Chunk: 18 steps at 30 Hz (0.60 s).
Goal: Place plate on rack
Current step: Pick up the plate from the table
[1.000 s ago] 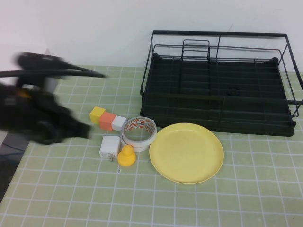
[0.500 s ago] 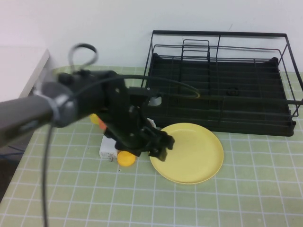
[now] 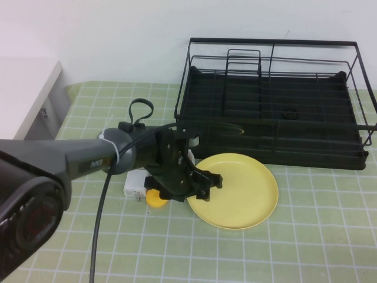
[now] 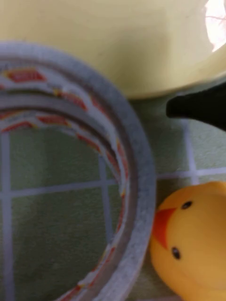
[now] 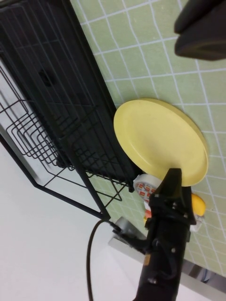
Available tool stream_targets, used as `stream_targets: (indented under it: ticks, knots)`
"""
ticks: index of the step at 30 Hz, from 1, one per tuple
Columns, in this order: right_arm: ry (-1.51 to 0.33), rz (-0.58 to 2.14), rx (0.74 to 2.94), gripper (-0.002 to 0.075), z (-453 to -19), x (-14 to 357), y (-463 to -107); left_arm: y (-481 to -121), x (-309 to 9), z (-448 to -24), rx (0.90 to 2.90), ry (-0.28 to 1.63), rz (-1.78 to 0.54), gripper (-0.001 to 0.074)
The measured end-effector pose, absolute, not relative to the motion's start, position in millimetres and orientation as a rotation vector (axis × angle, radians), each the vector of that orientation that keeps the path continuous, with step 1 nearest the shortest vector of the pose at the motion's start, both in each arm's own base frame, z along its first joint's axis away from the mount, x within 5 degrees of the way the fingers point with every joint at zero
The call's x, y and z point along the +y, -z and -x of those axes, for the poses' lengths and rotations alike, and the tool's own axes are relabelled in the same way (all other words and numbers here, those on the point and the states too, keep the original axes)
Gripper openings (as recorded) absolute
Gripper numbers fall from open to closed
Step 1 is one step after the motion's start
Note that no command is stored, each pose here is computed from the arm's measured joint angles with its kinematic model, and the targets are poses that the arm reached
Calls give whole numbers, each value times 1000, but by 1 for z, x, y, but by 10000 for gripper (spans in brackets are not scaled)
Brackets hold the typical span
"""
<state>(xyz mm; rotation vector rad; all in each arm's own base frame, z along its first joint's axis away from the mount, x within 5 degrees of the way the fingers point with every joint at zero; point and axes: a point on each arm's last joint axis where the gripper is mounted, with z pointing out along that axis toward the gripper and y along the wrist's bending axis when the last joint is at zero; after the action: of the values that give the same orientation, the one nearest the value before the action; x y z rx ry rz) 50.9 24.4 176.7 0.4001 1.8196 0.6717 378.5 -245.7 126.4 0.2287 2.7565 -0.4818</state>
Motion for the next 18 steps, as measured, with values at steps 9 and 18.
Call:
stream_targets:
  ticks: [9, 18]
  knots:
    - [-662, -393, 1822, 11, -51, 24, -176, -117, -247, -381, 2766, 480, -209, 427]
    - [-661, -394, 1821, 11, -51, 24, -177, -113, -247, -378, 2808, 475, -208, 72]
